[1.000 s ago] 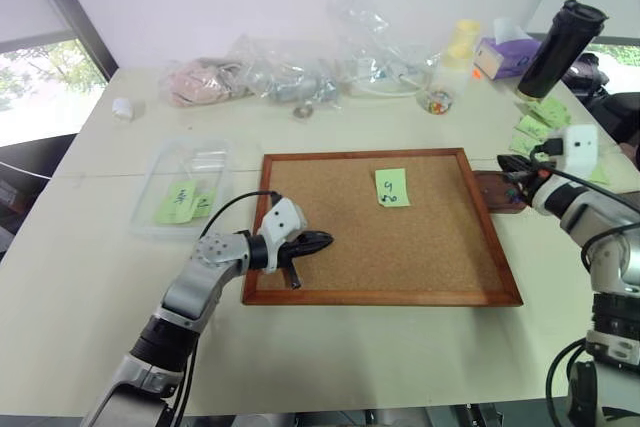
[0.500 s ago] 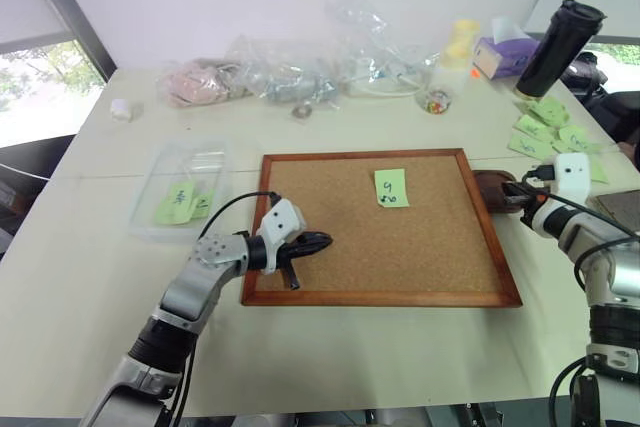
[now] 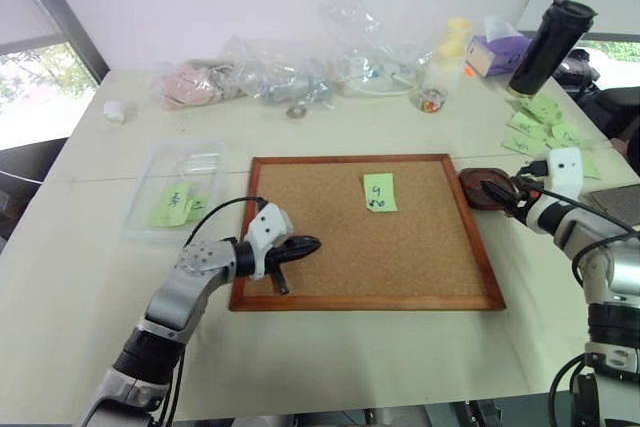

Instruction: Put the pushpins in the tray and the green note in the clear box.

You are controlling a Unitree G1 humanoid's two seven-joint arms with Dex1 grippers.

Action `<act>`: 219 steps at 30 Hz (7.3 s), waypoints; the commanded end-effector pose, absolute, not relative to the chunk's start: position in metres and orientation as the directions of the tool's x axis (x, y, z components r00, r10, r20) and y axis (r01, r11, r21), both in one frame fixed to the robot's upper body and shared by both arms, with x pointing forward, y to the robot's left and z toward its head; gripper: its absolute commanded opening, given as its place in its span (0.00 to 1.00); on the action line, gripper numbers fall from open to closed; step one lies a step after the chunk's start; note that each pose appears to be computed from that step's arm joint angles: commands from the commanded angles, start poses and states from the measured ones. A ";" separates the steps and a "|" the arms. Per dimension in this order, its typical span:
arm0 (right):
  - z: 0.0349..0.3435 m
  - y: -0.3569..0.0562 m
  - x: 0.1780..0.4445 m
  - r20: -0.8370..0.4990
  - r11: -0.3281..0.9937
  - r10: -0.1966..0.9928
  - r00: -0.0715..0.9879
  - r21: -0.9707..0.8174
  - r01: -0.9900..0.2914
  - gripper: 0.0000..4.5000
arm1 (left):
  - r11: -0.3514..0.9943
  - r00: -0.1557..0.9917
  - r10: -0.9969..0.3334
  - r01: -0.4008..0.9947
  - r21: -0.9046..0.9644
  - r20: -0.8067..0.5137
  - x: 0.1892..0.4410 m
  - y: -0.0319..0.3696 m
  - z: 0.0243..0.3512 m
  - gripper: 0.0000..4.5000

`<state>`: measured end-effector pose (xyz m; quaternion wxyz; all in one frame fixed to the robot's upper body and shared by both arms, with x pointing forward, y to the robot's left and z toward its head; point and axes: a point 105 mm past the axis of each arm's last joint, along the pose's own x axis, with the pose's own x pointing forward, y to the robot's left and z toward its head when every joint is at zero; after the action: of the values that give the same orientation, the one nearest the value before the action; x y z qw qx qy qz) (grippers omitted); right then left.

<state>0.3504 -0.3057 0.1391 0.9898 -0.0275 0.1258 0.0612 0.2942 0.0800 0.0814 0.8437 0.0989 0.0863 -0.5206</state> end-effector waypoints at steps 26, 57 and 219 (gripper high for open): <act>0.177 -0.308 0.354 -0.151 0.976 0.146 0.978 -0.139 -0.167 0.67 | 0.468 0.468 -0.837 0.881 0.070 -0.283 0.294 0.087 0.078 0.00; 0.135 -0.135 0.353 -0.234 0.724 0.642 0.730 -0.130 -0.678 0.67 | 0.475 0.477 -0.835 0.877 0.079 -0.275 0.296 0.085 0.080 0.00; 0.207 -0.276 0.349 -0.125 0.900 0.361 0.924 -0.211 -0.381 0.42 | 0.409 0.414 -0.910 0.891 -0.198 -0.016 0.311 0.062 0.154 0.00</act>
<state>0.3568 -0.2946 0.1820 0.9795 -0.1139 0.0756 0.1483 0.3123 0.0594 0.1376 0.8356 -0.0827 0.0920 -0.5353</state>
